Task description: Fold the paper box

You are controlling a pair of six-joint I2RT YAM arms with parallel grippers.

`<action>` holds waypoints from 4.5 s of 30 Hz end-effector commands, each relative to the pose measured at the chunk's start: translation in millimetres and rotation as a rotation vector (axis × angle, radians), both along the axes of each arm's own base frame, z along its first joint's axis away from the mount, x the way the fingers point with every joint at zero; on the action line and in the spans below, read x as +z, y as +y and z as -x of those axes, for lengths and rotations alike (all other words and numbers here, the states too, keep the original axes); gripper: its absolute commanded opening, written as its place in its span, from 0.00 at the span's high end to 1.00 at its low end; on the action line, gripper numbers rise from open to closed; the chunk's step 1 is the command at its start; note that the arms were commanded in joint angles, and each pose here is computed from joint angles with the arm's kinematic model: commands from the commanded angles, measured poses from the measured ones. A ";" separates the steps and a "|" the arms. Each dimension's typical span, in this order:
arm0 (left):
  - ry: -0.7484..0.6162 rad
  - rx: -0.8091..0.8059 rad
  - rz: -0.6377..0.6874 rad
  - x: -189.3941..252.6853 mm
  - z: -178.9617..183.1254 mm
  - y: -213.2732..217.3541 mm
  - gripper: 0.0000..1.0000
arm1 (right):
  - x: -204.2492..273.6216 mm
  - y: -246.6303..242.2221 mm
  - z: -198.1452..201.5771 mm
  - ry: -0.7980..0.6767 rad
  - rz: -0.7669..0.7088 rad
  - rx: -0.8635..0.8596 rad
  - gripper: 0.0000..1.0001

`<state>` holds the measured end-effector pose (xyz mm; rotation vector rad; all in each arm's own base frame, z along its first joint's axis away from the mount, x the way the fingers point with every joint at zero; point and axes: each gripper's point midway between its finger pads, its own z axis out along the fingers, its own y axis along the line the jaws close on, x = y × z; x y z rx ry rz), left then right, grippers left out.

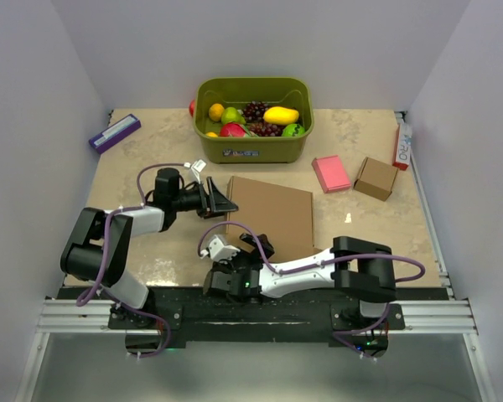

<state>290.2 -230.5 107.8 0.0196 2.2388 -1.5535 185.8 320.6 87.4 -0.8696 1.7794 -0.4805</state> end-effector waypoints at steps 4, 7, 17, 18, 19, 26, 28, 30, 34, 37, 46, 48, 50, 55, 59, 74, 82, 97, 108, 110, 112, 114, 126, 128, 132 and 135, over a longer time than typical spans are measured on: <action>-0.030 -0.038 0.047 12.9 3.7 -2.1 0.84 | 30.5 -9.4 -22.2 -0.146 -0.059 -0.114 0.01; -0.031 -0.042 0.050 13.1 4.2 -2.3 0.84 | 32.8 -8.5 -30.2 -0.137 -0.076 -0.094 0.01; -0.028 -0.053 0.059 13.9 5.4 -3.1 0.85 | 32.5 -8.5 -42.4 -0.156 -0.051 -0.054 0.11; -0.030 -0.054 0.061 14.4 5.4 -3.2 0.84 | 31.2 -9.0 -43.1 -0.160 -0.046 -0.050 0.14; -0.027 -0.052 0.060 13.7 5.2 -3.2 0.85 | 30.7 -9.0 -43.1 -0.161 -0.043 -0.047 0.17; -0.028 -0.053 0.062 14.4 5.5 -3.3 0.84 | 17.8 -7.3 -43.5 -0.156 0.003 -0.023 0.21; -0.025 -0.054 0.064 14.6 5.8 -3.4 0.85 | 15.7 -7.9 -44.0 -0.156 0.012 -0.022 0.25; -0.024 -0.055 0.064 14.6 5.8 -3.5 0.84 | 17.9 -7.4 -43.6 -0.157 0.013 -0.020 0.34; -0.030 -0.053 0.063 15.2 5.3 -3.3 0.74 | 23.2 -5.7 -41.4 -0.125 0.001 -0.001 0.46; -0.041 -0.052 0.065 19.5 5.1 -3.3 0.58 | 25.7 -7.5 -38.0 -0.087 0.002 0.013 0.48; -0.093 -0.035 0.008 27.2 0.9 0.7 0.26 | 41.7 -26.3 -22.2 0.052 -0.013 0.028 0.50; -0.116 -0.026 -0.023 29.7 -2.3 2.9 0.23 | 47.5 -26.9 -18.2 0.107 -0.034 0.056 0.50; -0.124 -0.007 -0.055 31.3 -6.7 5.9 0.21 | 50.5 -30.5 -19.7 0.145 -0.043 0.059 0.51; -0.216 0.020 -0.108 45.6 -13.0 12.6 0.18 | 58.9 -34.9 -19.4 0.219 -0.081 0.099 0.52; -0.268 0.041 -0.137 54.1 -16.4 17.4 0.16 | 64.8 -37.2 -21.7 0.264 -0.111 0.127 0.53; -0.098 -0.052 0.081 41.1 9.5 -0.3 0.50 | 63.4 -23.9 -34.9 0.127 -0.197 0.101 0.01; -0.055 -0.058 0.134 41.6 14.4 -0.9 0.58 | 43.6 -16.3 -34.8 0.017 -0.111 0.102 0.01; -0.031 -0.059 0.200 45.7 19.3 -0.1 0.63 | 33.8 -29.5 -50.6 -0.185 -0.049 -0.081 0.01; -0.020 -0.065 0.206 44.8 20.1 -0.5 0.65 | 43.6 -31.4 -57.3 -0.235 -0.102 -0.109 0.17; -0.021 -0.070 0.207 44.9 20.7 -0.6 0.65 | 44.4 -30.0 -57.6 -0.234 -0.088 -0.094 0.29; -0.025 -0.076 0.209 46.1 21.1 -1.2 0.65 | 44.5 -29.6 -58.1 -0.230 -0.069 -0.080 0.38; -0.029 -0.077 0.210 47.0 21.3 -0.8 0.60 | 44.9 -28.0 -57.8 -0.220 -0.062 -0.063 0.43; -0.136 -0.020 0.067 52.6 -4.8 13.3 0.07 | 66.8 -43.6 -42.4 0.002 -0.021 0.013 0.50; -0.172 0.026 -0.007 52.1 -13.3 24.2 0.06 | 63.3 -50.4 -41.9 0.082 -0.039 0.018 0.50; -0.231 0.139 -0.110 59.0 -33.3 50.4 0.04 | 65.2 -64.2 -38.7 0.159 -0.067 0.031 0.52; -0.266 0.199 -0.132 67.6 -42.3 65.9 0.02 | 73.1 -64.9 -31.9 0.213 -0.101 0.065 0.52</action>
